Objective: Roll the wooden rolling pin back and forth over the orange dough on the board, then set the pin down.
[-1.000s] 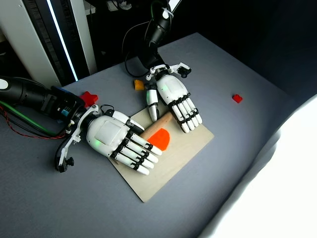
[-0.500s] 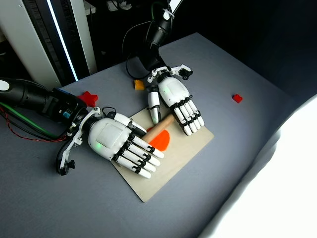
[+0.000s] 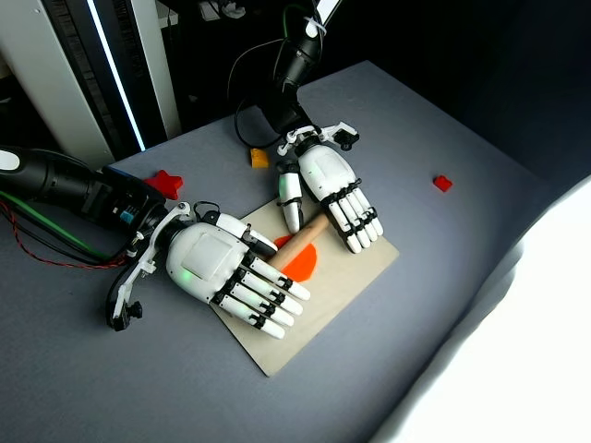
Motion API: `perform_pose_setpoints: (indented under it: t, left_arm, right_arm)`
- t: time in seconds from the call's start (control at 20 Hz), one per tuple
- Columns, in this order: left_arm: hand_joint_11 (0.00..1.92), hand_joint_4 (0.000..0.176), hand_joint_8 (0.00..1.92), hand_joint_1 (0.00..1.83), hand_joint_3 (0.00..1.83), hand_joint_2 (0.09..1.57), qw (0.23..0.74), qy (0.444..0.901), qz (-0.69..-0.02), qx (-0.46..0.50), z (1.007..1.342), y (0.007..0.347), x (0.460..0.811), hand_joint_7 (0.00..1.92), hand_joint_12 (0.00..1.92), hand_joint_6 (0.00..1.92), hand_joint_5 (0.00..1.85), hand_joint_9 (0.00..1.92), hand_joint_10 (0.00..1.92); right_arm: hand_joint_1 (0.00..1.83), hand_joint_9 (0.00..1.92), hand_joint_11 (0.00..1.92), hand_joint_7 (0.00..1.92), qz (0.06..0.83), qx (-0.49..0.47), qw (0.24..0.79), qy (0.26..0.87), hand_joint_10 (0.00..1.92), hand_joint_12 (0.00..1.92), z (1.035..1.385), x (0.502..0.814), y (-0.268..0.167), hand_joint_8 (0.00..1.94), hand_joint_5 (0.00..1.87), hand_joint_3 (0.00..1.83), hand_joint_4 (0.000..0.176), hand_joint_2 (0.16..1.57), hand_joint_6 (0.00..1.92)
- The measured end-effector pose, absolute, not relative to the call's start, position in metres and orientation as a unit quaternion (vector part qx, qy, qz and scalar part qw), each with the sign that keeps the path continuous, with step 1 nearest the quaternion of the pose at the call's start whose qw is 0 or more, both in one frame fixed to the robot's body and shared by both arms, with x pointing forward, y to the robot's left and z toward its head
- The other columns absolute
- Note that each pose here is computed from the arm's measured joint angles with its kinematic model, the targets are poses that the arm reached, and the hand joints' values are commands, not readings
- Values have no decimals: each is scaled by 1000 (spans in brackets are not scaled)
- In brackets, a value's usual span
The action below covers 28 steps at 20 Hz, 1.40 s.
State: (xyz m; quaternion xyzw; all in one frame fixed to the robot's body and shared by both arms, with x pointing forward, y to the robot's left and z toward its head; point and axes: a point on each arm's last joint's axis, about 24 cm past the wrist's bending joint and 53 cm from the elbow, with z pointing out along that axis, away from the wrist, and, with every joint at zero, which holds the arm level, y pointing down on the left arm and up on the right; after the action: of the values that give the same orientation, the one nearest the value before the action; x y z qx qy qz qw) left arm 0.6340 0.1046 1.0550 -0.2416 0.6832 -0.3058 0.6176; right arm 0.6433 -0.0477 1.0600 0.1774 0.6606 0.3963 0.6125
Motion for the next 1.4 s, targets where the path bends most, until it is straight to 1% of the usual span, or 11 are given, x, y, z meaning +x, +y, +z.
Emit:
perform_pose_setpoints:
  t: [0.4, 0.45, 0.65, 1.35, 1.4]
  left_arm:
    - [0, 0, 0, 0, 4, 1367, 625, 672, -307, -251, 1064, 107, 642, 0, 0, 0, 0, 0, 0]
    - [0, 0, 0, 0, 4, 1368, 627, 671, -306, -251, 1065, 108, 643, 0, 0, 0, 0, 0, 0]
    - [0, 0, 0, 0, 5, 1371, 629, 670, -304, -251, 1065, 110, 645, 0, 0, 0, 0, 0, 0]
    - [0, 0, 0, 0, 5, 1375, 626, 674, -297, -256, 1062, 111, 658, 0, 0, 0, 0, 0, 0]
    - [0, 0, 0, 0, 4, 1372, 627, 673, -296, -256, 1061, 111, 658, 0, 0, 0, 0, 0, 0]
  right_arm:
    - [0, 0, 0, 30, 391, 189, 609, 664, 0, 0, 1057, 651, -52, 1, 42, 0, 0, 1465, 1]
    - [0, 0, 0, 28, 391, 190, 608, 664, 0, 0, 1057, 652, -52, 0, 40, 0, 0, 1482, 0]
    - [0, 0, 0, 20, 390, 195, 608, 664, 0, 0, 1056, 655, -53, 2, 37, 7, 0, 1500, 3]
    - [0, 0, 0, 33, 387, 203, 611, 660, 0, 0, 1058, 667, -60, 2, 55, 4, 0, 1497, 8]
    - [0, 20, 0, 63, 387, 203, 611, 660, 8, 0, 1058, 668, -60, 15, 89, 3, 0, 1495, 22]
